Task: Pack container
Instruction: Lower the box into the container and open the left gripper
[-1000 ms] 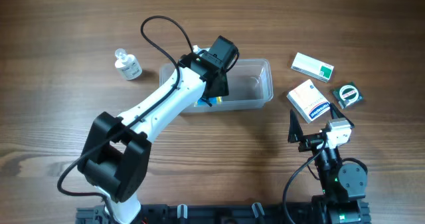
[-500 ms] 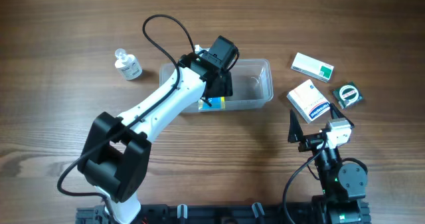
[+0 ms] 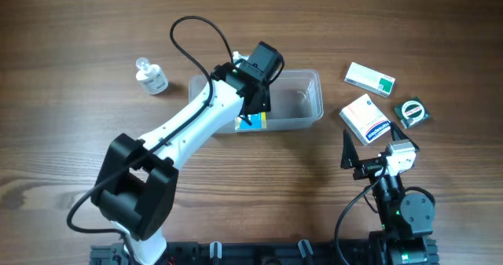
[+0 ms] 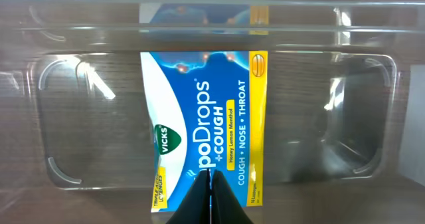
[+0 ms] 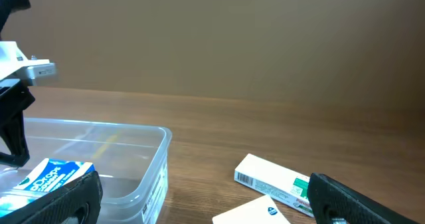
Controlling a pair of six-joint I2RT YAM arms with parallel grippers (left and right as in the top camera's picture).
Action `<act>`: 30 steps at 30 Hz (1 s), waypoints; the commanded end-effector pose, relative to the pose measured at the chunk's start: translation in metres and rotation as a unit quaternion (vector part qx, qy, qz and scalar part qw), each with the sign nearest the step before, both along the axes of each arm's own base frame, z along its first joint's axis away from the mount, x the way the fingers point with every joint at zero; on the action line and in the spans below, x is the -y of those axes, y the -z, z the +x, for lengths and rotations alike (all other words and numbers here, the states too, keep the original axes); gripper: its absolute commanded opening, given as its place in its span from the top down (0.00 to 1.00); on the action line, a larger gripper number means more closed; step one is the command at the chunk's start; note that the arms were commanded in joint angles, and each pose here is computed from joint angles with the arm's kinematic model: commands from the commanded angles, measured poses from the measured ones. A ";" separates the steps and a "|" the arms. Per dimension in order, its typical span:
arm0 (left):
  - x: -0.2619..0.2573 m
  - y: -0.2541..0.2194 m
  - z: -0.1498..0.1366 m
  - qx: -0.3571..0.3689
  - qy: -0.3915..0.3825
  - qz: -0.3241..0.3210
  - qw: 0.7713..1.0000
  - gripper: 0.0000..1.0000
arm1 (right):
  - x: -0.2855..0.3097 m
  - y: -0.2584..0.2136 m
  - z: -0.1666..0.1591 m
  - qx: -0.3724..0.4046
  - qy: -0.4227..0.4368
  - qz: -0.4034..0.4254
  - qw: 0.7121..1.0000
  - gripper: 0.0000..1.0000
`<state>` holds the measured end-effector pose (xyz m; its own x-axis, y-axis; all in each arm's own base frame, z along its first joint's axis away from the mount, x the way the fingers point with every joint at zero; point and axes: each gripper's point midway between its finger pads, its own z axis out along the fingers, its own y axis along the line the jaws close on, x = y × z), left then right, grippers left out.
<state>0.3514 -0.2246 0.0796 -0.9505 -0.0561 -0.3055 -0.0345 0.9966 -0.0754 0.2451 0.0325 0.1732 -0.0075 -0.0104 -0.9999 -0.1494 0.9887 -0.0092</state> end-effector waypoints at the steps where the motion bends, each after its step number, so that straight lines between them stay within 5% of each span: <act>1: -0.014 0.010 0.004 -0.008 -0.017 0.017 1.000 0.96 | -0.001 -0.001 0.000 0.004 -0.004 -0.005 1.000 0.00; 30: -0.021 0.064 0.005 -0.023 -0.022 0.042 0.999 0.96 | -0.001 -0.001 0.000 0.004 -0.004 -0.005 1.000 0.00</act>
<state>0.3602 -0.2101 0.0338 -0.9526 -0.0787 -0.2937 -0.0722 0.9968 -0.0332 0.2452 0.0324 0.1732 -0.0075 -0.0104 -0.9999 -0.1491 0.9888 -0.0092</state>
